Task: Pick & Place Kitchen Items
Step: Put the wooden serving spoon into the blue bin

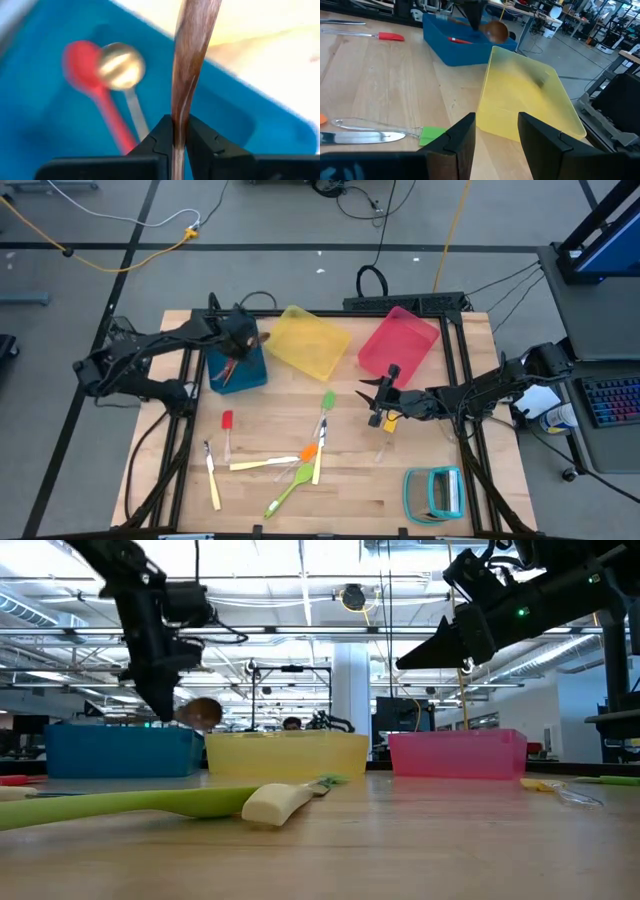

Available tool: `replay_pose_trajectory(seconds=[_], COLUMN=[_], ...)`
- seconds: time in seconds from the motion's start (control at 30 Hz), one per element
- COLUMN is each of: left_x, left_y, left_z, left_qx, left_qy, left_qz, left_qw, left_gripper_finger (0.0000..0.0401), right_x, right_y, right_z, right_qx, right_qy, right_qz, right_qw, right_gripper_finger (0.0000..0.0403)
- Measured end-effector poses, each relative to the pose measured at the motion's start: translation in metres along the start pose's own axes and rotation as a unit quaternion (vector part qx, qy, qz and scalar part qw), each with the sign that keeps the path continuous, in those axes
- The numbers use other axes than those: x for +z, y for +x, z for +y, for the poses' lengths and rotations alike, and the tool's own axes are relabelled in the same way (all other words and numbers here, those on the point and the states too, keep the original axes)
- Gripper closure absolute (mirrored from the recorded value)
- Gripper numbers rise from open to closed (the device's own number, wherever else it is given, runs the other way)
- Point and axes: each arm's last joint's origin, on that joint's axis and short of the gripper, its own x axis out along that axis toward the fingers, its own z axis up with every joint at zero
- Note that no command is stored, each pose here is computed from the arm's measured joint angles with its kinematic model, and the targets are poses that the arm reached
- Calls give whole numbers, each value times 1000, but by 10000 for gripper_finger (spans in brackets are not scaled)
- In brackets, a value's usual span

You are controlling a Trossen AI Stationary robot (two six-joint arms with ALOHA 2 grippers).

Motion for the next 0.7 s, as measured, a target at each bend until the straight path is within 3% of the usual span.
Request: replay_pose_trajectory(seconds=[0.07, 0.3, 0.5, 0.7], left_x=[0, -7, -14, -31], left_y=[8, 18, 24, 38], left_z=[9, 40, 47, 50], left_qx=[-23, 8, 16, 43], left_qy=[-17, -98, -138, -155], left_qz=[-13, -6, 3, 20], left_qw=[1000, 995, 990, 987], left_gripper_finger=[368, 357, 365, 341], right_x=[0, 0, 0, 0], right_y=[0, 0, 0, 0], right_z=[0, 0, 0, 0], right_qx=[0, 0, 0, 0], right_qy=[1, 1, 1, 1], right_qz=[-1, -1, -1, -1], right_qw=[1000, 1000, 1000, 1000], right_gripper_finger=[261, 261, 261, 261])
